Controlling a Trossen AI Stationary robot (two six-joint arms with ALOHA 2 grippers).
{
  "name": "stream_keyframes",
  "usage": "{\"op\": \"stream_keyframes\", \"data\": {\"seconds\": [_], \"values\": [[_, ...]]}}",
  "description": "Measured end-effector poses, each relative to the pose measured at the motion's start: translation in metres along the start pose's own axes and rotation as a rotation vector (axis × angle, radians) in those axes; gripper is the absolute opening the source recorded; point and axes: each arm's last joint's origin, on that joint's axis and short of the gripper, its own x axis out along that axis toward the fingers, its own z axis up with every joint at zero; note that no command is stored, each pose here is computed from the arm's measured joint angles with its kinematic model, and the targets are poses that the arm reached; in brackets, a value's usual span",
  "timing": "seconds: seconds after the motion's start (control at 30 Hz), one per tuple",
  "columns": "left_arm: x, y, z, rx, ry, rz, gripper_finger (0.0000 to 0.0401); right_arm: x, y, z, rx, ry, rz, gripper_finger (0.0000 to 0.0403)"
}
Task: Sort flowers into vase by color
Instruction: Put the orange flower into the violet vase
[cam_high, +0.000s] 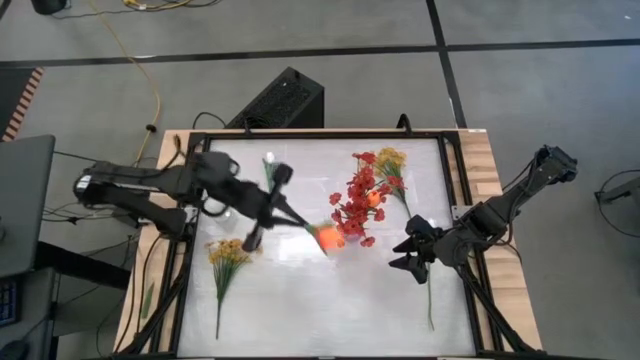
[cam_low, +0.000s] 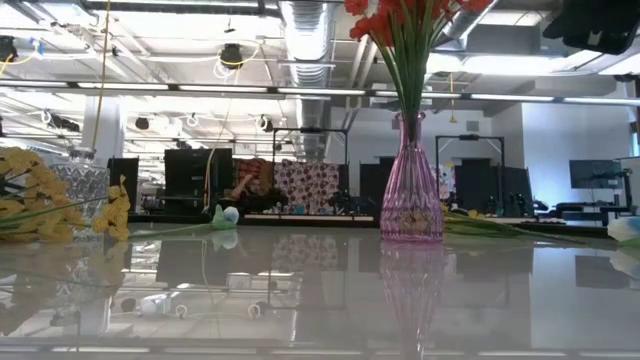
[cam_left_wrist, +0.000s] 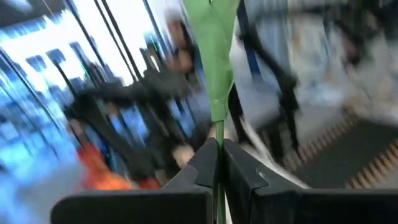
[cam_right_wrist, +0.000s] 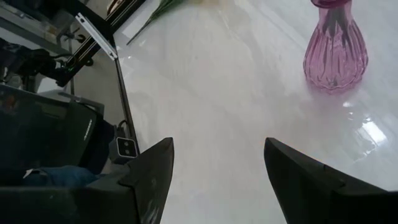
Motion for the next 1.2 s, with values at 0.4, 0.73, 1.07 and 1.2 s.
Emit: {"op": "stream_keyframes", "data": {"seconds": [0.4,0.73,1.07,1.2], "values": [[-0.038,0.013,-0.108,-0.343,-0.488,0.612,0.0000,0.014,0.003,0.000,-0.001,-0.120,-0.084,0.0276],[0.002,0.022,-0.167,-0.428,-0.577,0.684,0.0000,0.070,-0.008,-0.009,-0.199,-0.068,-0.316,0.0276],[0.033,0.031,-0.199,-0.538,-0.559,0.688,0.0000,0.096,-0.023,0.005,-0.141,0.021,-0.338,0.0276],[0.042,0.037,-0.198,-0.546,-0.585,0.667,0.0000,0.098,-0.028,0.016,-0.165,-0.041,-0.380,0.0276]]}}
